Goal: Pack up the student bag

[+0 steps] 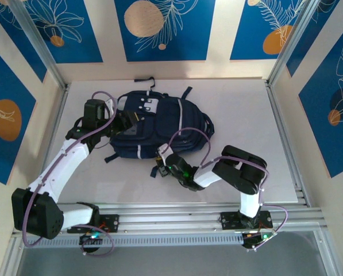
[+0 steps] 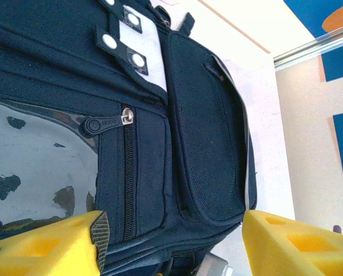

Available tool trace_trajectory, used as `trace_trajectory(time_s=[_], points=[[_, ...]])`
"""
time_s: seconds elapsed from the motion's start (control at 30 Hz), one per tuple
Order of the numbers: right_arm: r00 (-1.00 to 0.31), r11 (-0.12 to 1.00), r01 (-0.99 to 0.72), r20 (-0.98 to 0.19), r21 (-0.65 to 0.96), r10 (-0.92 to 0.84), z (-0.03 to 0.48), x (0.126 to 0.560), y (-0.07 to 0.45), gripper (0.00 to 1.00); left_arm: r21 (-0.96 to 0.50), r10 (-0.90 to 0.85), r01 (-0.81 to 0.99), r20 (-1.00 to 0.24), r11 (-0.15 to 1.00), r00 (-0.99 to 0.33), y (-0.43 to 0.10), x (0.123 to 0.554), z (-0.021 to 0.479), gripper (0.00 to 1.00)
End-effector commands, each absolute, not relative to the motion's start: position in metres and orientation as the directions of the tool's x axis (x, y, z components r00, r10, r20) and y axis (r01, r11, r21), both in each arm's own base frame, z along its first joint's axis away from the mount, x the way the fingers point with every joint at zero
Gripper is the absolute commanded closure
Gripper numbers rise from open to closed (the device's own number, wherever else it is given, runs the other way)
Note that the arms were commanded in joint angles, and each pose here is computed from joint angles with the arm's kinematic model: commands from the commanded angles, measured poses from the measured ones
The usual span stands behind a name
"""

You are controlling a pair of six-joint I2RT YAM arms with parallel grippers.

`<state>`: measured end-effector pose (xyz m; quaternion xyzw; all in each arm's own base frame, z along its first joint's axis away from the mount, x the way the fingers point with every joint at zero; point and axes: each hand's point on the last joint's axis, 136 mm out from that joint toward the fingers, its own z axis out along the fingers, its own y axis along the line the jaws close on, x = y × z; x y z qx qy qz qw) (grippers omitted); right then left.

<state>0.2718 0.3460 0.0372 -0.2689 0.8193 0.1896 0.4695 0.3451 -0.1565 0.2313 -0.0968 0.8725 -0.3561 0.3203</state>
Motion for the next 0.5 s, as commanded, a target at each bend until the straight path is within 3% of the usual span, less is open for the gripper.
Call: trace_trajectory(time_s=[0.0,0.1,0.23,0.3,0.47], points=[[-0.388,0.788,-0.615,-0.881,0.027,-0.273,0.050,0.272,0.338,1.00,-0.681,-0.419,0.011,-0.463,0.732,-0.781,-0.149,0.345,0.223,0.37],[-0.381,0.767,-0.641,-0.882,0.036,-0.277,0.055,0.267,0.340,1.00,-0.688,-0.480,-0.115,-0.367,0.717,-0.797,-0.143,0.335,0.206,0.33],[-0.368,0.744,-0.667,-0.884,0.035,-0.288,0.060,0.263,0.347,1.00,-0.750,-0.598,-0.289,-0.172,0.595,-0.783,-0.145,0.310,0.180,0.21],[-0.365,0.738,-0.674,-0.887,0.041,-0.284,0.063,0.262,0.349,1.00,-0.764,-0.661,-0.349,-0.132,0.543,-0.739,-0.141,0.297,0.169,0.10],[-0.366,0.727,-0.684,-0.891,0.063,-0.267,0.069,0.260,0.355,1.00,-0.778,-0.783,-0.450,-0.085,0.439,-0.617,-0.132,0.277,0.145,0.02]])
